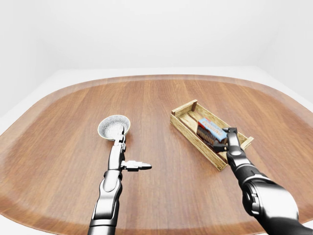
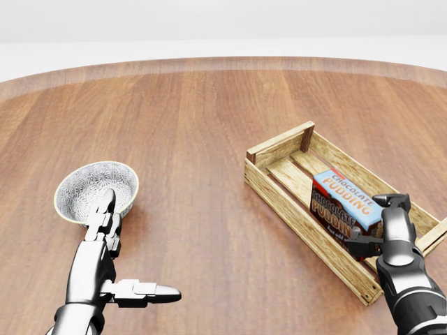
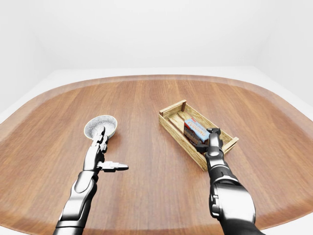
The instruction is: Pick up the chocolate pudding and put it in the tray.
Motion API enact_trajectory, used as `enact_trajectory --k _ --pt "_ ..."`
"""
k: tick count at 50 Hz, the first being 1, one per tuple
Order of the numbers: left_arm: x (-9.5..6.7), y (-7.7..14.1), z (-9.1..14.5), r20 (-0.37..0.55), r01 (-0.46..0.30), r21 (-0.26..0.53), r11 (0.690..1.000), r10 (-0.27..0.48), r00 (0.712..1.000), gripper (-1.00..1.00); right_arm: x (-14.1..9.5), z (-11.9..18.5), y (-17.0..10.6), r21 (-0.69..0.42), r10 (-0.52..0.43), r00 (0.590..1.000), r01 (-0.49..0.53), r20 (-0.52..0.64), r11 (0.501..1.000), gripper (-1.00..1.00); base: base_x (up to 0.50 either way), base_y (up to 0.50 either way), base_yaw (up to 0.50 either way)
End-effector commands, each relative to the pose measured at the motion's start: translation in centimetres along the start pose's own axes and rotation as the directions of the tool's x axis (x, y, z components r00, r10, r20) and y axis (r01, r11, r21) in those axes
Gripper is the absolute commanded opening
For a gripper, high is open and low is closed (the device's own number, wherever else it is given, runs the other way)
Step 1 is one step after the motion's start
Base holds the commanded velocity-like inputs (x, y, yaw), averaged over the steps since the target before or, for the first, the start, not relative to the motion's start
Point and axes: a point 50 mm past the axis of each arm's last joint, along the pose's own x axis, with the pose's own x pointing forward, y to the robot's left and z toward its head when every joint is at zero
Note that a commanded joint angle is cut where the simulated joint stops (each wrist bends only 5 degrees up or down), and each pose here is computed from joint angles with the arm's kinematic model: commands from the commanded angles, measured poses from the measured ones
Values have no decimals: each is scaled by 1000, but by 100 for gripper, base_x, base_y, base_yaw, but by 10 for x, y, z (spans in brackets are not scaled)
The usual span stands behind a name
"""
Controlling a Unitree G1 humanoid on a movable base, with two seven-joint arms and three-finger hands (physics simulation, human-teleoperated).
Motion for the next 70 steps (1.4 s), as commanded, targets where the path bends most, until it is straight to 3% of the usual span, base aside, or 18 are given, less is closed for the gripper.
enact_trajectory --k 1,29,30,31,54,70 --pt "0 0 2 14 8 -13 1000 -8 1000 100 0 -4 -2 33 -12 1000 13 -13 999 -100 0 0 0" --pt "0 0 2 15 8 -13 1000 -8 1000 100 -1 -8 -5 39 -19 1000 20 -23 999 -100 0 0 0" --pt "0 0 2 14 8 -13 1000 -8 1000 100 -1 -8 -4 40 -16 1000 17 -24 999 -75 0 0 0" --pt "0 0 2 14 8 -13 1000 -8 1000 100 0 -7 -5 39 -19 1000 20 -22 999 100 0 0 0" --pt "0 0 2 14 8 -13 1000 -8 1000 100 0 -6 -5 59 -23 1000 25 -21 998 100 0 0 0" --pt "0 0 2 15 8 -12 1000 -8 1000 100 5 20 -20 92 -62 997 58 40 994 100 0 0 0"
